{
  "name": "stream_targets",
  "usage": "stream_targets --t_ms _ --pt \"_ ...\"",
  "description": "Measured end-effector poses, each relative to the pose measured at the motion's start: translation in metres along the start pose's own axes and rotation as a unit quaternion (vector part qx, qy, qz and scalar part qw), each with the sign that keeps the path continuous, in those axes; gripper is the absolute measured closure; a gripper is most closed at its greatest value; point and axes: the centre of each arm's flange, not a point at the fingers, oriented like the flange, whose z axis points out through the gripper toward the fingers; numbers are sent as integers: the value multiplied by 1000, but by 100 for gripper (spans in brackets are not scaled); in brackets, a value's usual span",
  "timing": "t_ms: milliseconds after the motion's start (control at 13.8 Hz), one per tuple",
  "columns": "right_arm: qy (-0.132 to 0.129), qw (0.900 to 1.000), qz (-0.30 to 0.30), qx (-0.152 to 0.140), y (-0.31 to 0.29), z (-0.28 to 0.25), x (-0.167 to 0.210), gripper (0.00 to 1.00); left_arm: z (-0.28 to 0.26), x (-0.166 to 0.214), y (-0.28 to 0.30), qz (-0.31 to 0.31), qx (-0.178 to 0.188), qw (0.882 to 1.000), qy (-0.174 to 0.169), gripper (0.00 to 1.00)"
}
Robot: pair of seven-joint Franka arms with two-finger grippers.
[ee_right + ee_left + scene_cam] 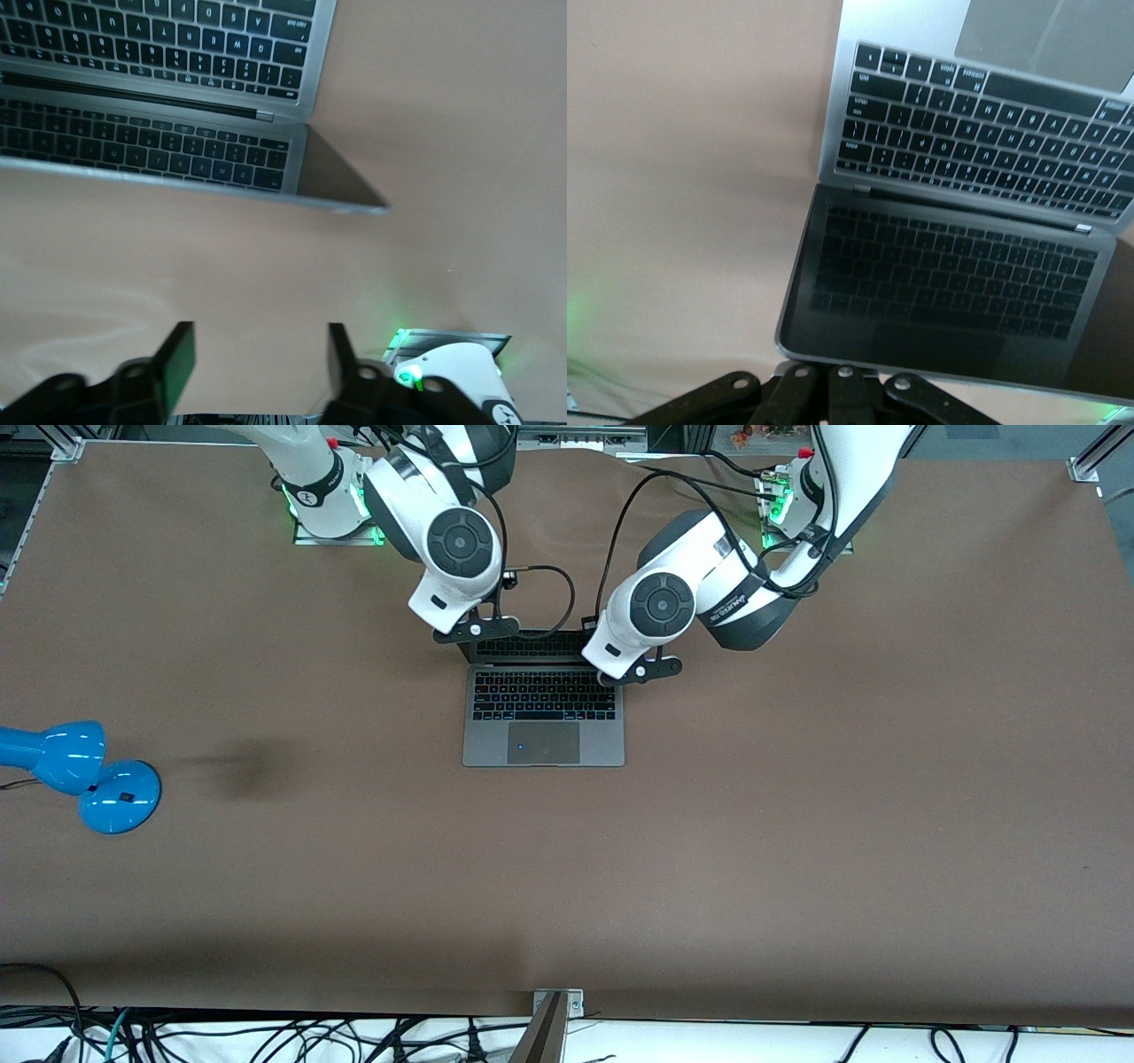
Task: Close laptop with both arms from behind
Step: 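Push the laptop screen down onto the keyboard with both grippers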
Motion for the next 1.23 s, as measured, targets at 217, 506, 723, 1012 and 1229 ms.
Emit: stream_targets --t_ms 217,506,723,1012,1229 --pt "13 1000 21 12 -5 8 15 71 -3 14 -5 -11 -12 1000 7 99" --pt "50 998 31 28 -6 4 29 99 -5 24 -8 -19 -20 1000 12 99" --pt "81 995 39 31 -5 9 47 99 -5 25 -8 -20 -21 1000 11 99" --pt "108 992 50 38 3 16 70 99 -6 29 -8 -27 -26 999 12 99" --pt "127 989 57 41 10 12 83 99 -6 37 -7 -39 -31 999 9 99"
